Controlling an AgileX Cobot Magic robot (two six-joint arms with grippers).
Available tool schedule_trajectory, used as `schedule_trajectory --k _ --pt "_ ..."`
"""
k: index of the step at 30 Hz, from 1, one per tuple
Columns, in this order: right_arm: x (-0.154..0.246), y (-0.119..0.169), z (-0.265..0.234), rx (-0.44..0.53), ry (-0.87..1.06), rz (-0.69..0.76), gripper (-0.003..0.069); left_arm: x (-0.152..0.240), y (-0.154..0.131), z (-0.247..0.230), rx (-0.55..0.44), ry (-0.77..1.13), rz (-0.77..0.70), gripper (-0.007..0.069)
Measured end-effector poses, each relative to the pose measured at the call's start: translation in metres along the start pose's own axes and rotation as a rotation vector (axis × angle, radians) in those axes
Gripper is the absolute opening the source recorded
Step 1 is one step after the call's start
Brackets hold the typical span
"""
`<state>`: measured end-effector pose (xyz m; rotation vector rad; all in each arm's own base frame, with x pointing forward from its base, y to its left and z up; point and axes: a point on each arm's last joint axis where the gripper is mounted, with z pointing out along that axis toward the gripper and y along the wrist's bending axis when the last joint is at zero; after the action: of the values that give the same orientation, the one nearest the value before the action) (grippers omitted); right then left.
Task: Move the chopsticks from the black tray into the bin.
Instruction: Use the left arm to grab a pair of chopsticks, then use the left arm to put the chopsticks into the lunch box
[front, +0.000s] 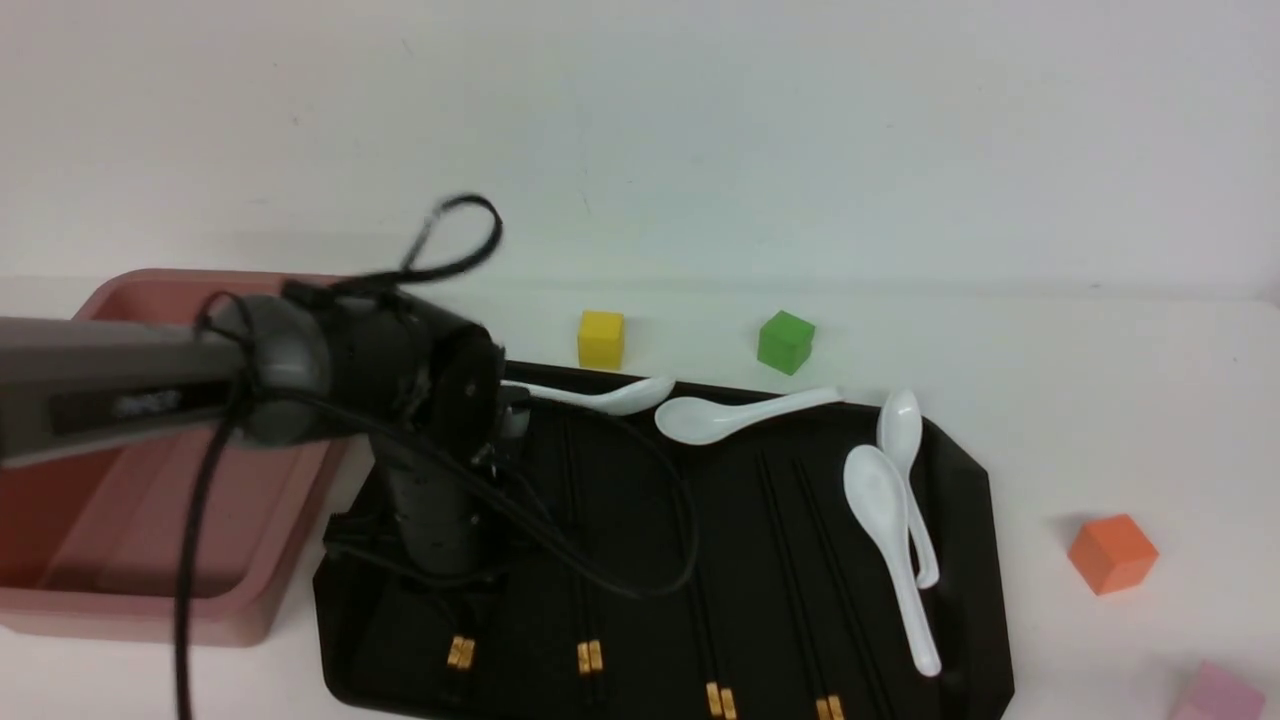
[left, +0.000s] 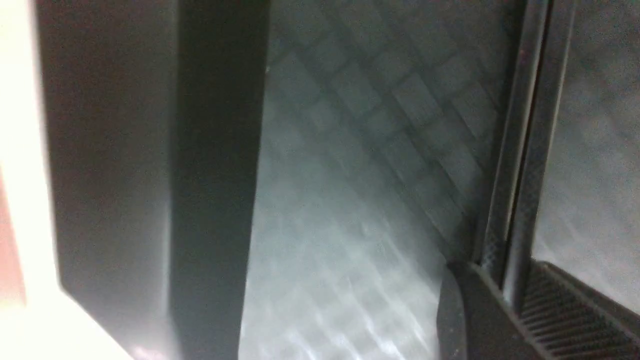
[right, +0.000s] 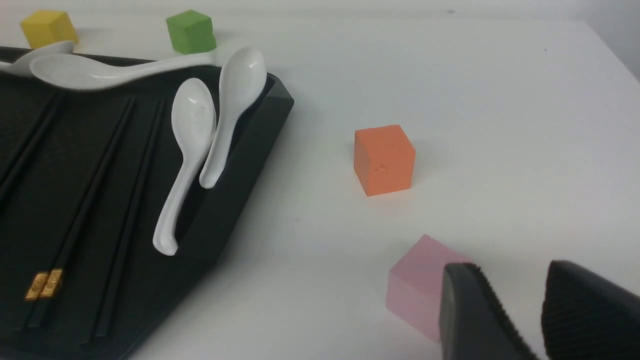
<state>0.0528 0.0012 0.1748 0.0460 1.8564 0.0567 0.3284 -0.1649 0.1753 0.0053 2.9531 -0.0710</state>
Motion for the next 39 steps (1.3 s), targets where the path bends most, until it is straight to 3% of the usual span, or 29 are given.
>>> schedule_trajectory --k 5,9,13,19,24,30,39 --pt "0.000 0.000 0.000 0.000 0.000 0.000 0.0240 -0.009 0.009 -0.094 0.040 -0.178 -0.004 0.0118" --pt "0.000 0.000 0.000 0.000 0.000 0.000 0.0240 -0.020 0.047 -0.144 0.025 -0.273 -0.082 0.0118" --pt "0.000 0.000 0.000 0.000 0.000 0.000 0.0240 -0.030 0.117 -0.137 -0.045 -0.202 -0.225 0.0118" --pt "0.000 0.000 0.000 0.000 0.000 0.001 0.0240 -0.046 0.192 -0.093 -0.006 -0.137 -0.474 0.0118" --pt "0.000 0.000 0.000 0.000 0.000 0.000 0.0240 -0.055 0.213 -0.056 -0.010 -0.101 -0.537 0.0118" --pt "0.000 0.000 0.000 0.000 0.000 0.000 0.0240 -0.060 0.217 -0.018 -0.014 -0.049 -0.533 0.0121" --pt "0.000 0.000 0.000 0.000 0.000 0.000 0.0240 -0.064 0.217 -0.029 -0.006 -0.080 -0.522 0.0274"
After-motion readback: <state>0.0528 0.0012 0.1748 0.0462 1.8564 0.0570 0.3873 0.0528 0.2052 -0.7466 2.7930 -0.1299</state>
